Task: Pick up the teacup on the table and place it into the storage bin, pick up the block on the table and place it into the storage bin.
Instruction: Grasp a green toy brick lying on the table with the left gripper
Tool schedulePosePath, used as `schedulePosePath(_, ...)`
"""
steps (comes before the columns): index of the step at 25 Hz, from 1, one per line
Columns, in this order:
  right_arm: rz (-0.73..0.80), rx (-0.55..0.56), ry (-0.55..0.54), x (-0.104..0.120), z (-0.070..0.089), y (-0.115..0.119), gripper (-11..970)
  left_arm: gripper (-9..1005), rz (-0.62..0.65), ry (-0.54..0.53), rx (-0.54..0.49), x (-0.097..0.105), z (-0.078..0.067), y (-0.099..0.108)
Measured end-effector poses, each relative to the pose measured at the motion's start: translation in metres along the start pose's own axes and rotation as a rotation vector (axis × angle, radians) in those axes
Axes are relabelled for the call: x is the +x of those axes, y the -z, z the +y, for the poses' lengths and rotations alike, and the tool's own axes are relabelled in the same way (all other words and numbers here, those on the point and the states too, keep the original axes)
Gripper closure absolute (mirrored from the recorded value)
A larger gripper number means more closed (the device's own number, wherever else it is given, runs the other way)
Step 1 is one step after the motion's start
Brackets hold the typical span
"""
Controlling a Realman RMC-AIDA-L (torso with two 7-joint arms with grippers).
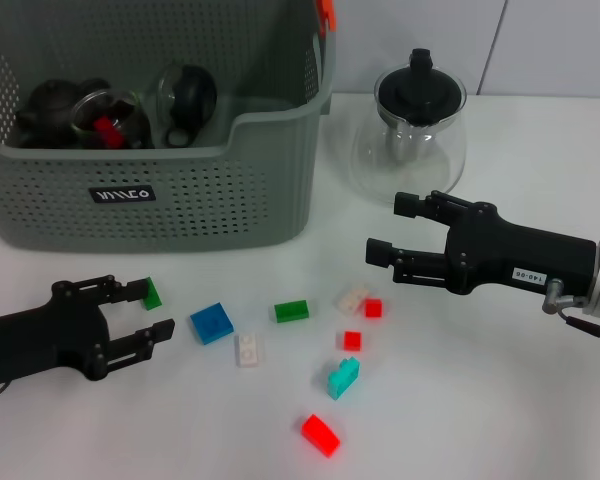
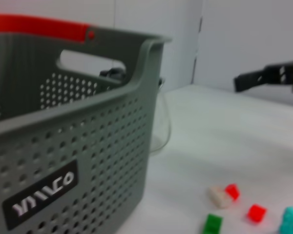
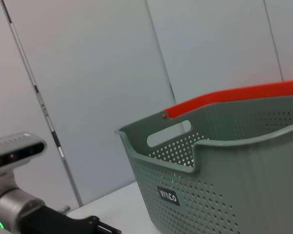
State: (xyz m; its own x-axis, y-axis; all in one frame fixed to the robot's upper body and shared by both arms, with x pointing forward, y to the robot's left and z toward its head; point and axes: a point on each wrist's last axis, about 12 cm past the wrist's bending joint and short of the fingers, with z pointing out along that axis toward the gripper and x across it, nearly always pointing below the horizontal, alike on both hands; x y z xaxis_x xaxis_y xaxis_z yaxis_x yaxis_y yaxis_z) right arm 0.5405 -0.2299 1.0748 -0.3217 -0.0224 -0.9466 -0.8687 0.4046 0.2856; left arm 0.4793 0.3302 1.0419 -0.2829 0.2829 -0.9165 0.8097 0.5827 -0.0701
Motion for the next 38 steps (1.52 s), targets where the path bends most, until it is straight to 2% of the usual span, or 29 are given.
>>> schedulePosePath(6,0.003,0.0,-0.01,0.003,0.001,0.0,15,389,0.033,-0.047,-0.101,0.005,0.004,-0.019)
schedulePosePath(10,0.004,0.002,-0.018,0.005,0.001,0.001,15,390,0.065,-0.045,-0.133,0.007,0.009,-0.03)
schedulePosePath(38,0.005,0.006,-0.024,0.007,0.001,0.004,16,399,0.127,-0.031,-0.218,0.014,0.018,-0.038)
